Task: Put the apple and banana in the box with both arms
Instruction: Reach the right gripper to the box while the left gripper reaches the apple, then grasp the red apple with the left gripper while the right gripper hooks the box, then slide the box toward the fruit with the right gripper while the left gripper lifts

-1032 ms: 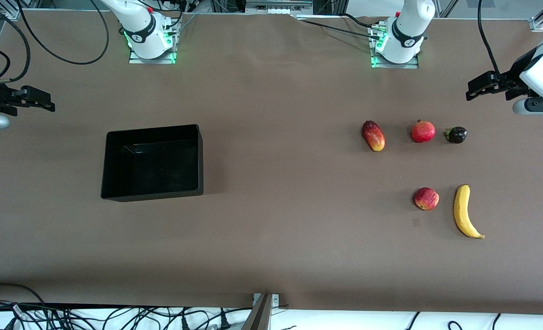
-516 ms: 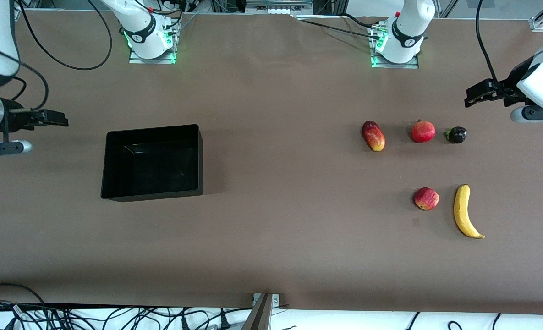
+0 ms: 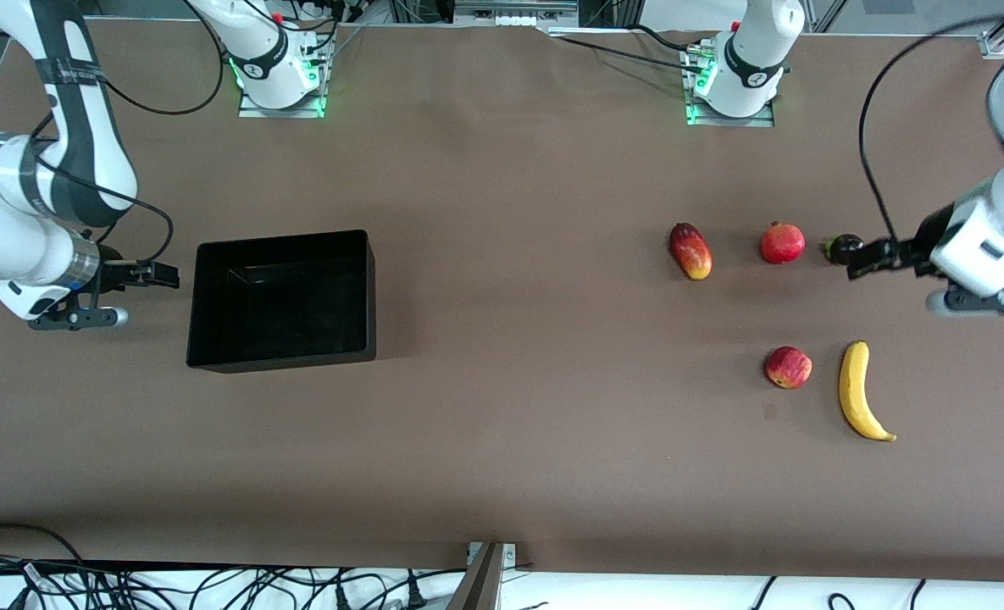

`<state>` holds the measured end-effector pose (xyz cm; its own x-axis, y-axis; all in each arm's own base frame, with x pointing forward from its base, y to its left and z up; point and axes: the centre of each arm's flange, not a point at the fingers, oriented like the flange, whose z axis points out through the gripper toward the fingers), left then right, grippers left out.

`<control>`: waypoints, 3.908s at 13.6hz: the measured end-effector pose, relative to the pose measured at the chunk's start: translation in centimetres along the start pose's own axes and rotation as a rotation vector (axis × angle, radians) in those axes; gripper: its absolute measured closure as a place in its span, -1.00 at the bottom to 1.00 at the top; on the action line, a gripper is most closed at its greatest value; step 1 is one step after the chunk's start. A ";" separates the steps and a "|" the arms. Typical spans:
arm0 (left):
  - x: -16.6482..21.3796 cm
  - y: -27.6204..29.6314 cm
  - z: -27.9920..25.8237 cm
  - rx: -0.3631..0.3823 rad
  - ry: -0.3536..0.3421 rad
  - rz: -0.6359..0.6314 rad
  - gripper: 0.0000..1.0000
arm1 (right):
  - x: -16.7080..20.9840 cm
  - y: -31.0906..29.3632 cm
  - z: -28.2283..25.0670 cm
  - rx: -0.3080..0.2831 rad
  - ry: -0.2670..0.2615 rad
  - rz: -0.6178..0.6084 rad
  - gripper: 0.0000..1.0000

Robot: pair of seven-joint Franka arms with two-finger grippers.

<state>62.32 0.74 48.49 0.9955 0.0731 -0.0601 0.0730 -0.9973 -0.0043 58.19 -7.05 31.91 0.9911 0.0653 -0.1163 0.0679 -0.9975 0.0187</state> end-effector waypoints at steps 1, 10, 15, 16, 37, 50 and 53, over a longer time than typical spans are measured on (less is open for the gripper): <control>1.5 -0.2 2.7 0.003 0.006 -0.005 -1.00 | -0.4 -0.2 1.4 -0.003 0.024 -0.001 -1.00; 7.4 -0.9 18.6 0.021 0.083 -0.018 -1.00 | -3.5 -2.3 10.5 -0.005 0.072 -0.016 -0.22; 6.4 -1.1 25.7 0.028 0.053 -0.017 -1.00 | -3.4 -3.4 10.8 0.001 0.067 -0.033 0.94; 6.1 -1.1 26.1 0.028 0.049 -0.017 -1.00 | -3.3 -3.6 10.7 0.003 0.070 -0.034 0.94; 4.4 -1.0 31.0 0.029 0.086 -0.005 -0.65 | -0.4 -56.6 3.0 0.158 0.106 0.221 0.94; 2.9 8.0 12.1 -0.003 -0.097 -0.121 -0.65 | 1.6 -56.0 0.7 0.172 0.168 0.143 -0.64; 0.9 16.2 12.1 -0.010 -0.108 -0.215 -0.65 | 4.9 -46.1 -6.3 0.083 0.137 0.098 -1.00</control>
<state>63.67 -15.38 36.32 0.9448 0.2828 -0.1657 0.2836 -0.9588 -0.0192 60.60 39.45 36.70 0.9992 -0.0346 0.0182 -0.0335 -0.9977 -0.0595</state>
